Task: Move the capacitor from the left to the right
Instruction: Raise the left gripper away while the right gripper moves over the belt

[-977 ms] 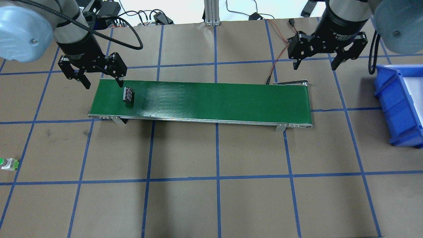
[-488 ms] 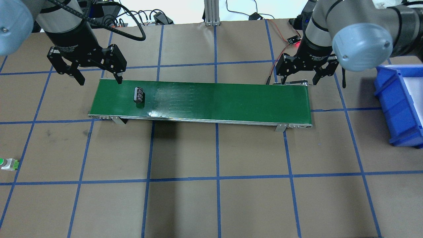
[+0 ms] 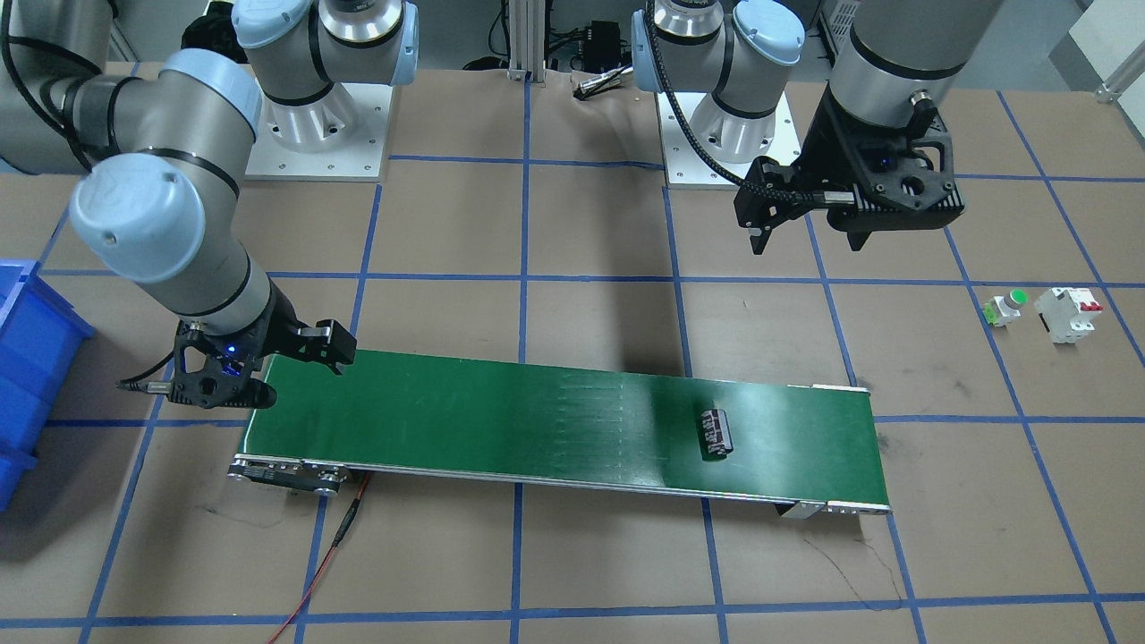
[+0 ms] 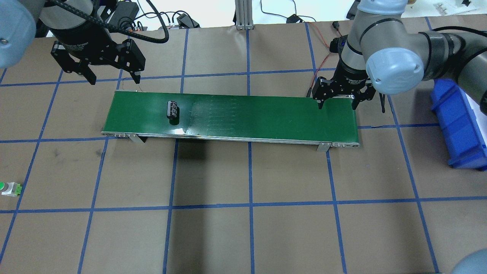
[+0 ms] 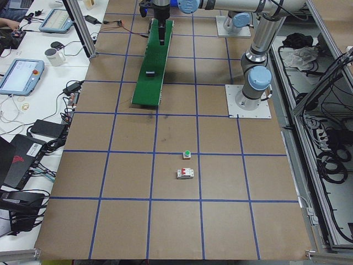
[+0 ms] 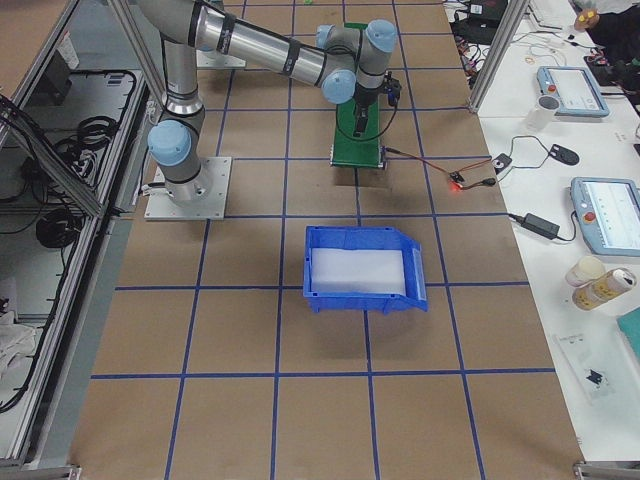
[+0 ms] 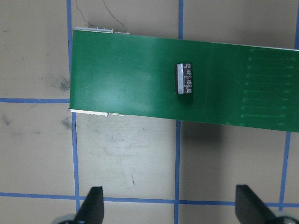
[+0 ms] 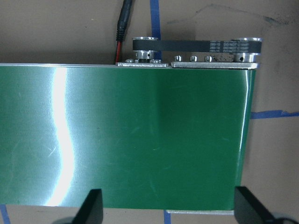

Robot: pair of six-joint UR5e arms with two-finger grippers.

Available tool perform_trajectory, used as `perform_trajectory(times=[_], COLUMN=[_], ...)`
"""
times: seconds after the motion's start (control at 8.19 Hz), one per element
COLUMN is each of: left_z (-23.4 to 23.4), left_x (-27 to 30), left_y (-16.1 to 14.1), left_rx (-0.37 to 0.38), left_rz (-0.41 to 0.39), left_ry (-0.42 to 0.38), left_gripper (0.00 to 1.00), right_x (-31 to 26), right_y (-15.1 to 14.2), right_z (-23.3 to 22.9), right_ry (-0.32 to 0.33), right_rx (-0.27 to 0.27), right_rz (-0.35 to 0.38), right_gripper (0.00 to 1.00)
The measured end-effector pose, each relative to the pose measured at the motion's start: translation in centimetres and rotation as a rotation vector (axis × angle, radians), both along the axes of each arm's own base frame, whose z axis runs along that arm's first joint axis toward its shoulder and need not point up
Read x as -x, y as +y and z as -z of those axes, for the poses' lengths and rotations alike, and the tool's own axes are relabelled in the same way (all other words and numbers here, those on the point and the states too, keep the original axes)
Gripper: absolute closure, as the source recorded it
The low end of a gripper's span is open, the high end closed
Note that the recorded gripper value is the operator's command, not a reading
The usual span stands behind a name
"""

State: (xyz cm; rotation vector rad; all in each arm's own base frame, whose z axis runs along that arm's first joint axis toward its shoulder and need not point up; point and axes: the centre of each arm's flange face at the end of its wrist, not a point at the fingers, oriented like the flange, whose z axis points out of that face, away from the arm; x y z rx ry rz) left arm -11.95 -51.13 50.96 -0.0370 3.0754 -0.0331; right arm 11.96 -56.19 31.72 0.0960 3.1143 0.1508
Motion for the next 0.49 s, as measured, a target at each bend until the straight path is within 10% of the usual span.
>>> perform_trajectory(times=[0.49], left_z=[-0.8], left_x=[-0.2], left_y=[-0.3], left_rx=[0.054], left_rz=[0.006], left_ry=[-0.023], left_gripper=[0.00], right_x=[-0.4], right_y=[-0.1], right_z=[2.3], right_ry=[-0.002], right_rx=[0.012], right_rz=[-0.002], right_gripper=[0.00])
